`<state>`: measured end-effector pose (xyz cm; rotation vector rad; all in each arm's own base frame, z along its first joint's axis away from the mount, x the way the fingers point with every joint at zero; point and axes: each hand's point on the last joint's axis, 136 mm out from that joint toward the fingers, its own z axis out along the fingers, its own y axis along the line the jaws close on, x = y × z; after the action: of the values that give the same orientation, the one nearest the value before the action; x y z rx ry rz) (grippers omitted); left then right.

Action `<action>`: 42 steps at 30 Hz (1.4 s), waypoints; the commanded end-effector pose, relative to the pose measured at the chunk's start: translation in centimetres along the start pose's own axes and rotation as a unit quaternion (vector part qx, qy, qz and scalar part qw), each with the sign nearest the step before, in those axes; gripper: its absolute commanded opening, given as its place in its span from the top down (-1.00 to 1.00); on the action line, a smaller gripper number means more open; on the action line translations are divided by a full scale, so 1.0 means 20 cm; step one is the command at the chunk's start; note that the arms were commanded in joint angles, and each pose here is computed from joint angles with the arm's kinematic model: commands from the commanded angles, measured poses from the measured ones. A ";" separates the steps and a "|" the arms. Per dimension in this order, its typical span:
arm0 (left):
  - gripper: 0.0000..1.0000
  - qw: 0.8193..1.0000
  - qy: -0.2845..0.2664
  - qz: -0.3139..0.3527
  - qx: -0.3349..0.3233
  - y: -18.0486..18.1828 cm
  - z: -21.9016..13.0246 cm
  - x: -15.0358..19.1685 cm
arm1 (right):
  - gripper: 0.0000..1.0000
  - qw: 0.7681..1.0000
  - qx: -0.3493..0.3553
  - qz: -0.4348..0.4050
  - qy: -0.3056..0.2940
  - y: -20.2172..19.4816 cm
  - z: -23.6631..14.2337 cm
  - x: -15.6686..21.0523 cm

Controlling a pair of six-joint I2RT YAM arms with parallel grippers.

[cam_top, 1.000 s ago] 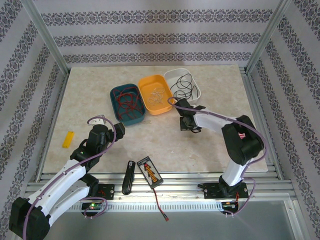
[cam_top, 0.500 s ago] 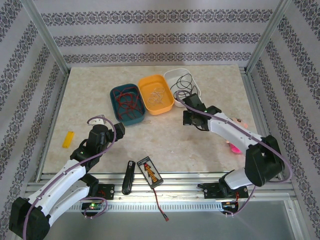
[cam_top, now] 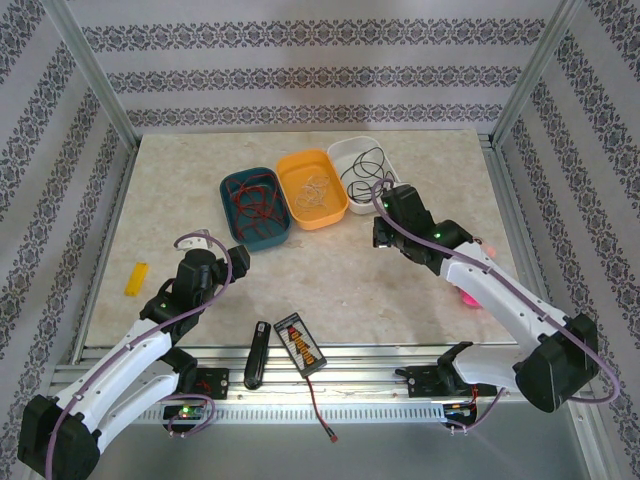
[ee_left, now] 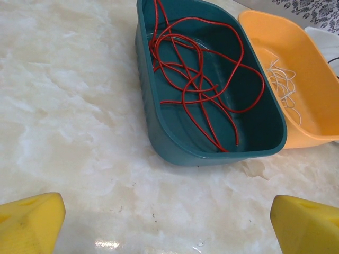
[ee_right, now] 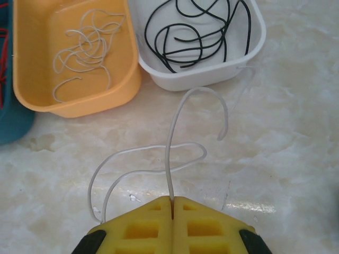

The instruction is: Untangle the cables

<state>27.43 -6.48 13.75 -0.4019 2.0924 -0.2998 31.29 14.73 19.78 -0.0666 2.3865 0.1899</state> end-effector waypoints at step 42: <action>-0.99 1.000 -0.027 0.005 0.002 -0.01 -0.04 -0.07 | 1.00 0.956 -0.244 -0.151 0.054 0.78 0.82 -0.54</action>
<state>27.41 -6.21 14.34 -0.3985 2.0685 -0.2902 48.58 31.84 17.24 -0.6409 2.3509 0.5725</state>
